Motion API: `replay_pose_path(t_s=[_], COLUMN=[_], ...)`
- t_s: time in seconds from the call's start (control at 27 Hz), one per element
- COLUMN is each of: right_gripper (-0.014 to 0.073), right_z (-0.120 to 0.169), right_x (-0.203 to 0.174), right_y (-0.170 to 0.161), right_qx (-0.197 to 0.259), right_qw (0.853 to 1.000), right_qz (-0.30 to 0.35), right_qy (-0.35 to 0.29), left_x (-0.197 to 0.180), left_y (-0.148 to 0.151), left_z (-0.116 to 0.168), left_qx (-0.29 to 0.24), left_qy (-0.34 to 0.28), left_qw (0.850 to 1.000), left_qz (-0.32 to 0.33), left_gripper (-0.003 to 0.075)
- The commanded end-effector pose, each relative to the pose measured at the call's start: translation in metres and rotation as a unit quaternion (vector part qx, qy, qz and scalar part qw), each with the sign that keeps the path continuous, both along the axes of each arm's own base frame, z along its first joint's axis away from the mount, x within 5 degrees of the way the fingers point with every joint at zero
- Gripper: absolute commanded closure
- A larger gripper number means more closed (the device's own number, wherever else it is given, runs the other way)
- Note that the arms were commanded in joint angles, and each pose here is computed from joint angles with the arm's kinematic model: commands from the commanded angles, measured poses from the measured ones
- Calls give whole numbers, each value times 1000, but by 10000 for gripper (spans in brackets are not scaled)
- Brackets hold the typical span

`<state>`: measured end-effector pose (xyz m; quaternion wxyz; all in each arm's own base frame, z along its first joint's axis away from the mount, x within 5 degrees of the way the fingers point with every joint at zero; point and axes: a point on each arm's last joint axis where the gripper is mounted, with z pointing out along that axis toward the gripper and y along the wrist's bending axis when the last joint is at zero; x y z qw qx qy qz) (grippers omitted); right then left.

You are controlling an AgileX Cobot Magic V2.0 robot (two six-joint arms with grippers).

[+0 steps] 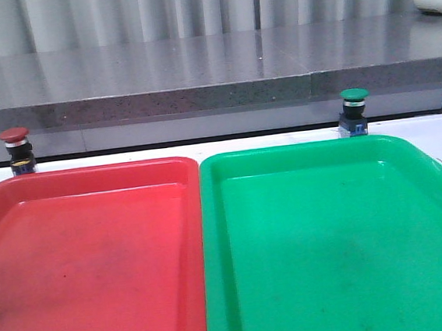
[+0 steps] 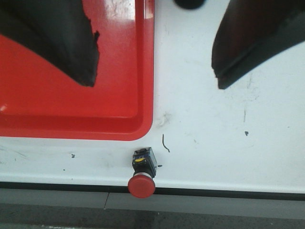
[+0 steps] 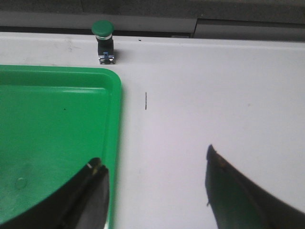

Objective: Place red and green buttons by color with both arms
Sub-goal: 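Lower the left gripper onto the red-capped button and close it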

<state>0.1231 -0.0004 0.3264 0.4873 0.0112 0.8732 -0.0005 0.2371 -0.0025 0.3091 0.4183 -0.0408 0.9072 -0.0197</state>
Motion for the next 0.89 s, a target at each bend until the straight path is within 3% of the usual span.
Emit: replay_pose_path(t_s=[0.0, 0.44, 0.85], right_gripper=[125, 126, 126], right_z=[14, 14, 14], right_x=[4, 4, 4], right_y=[-1, -1, -1], right_qx=[-10, -10, -10], right_qw=[999, 999, 999], right_qz=[1, 1, 1], right_qy=[-48, -48, -48], left_x=[29, 141, 207], left_y=[-2, -6, -9], left_z=[16, -31, -60], left_qx=[0, 1, -16], left_qy=[-42, 30, 36], left_qw=[999, 1000, 999], left_qz=[-4, -7, -2], left_gripper=[225, 185, 185])
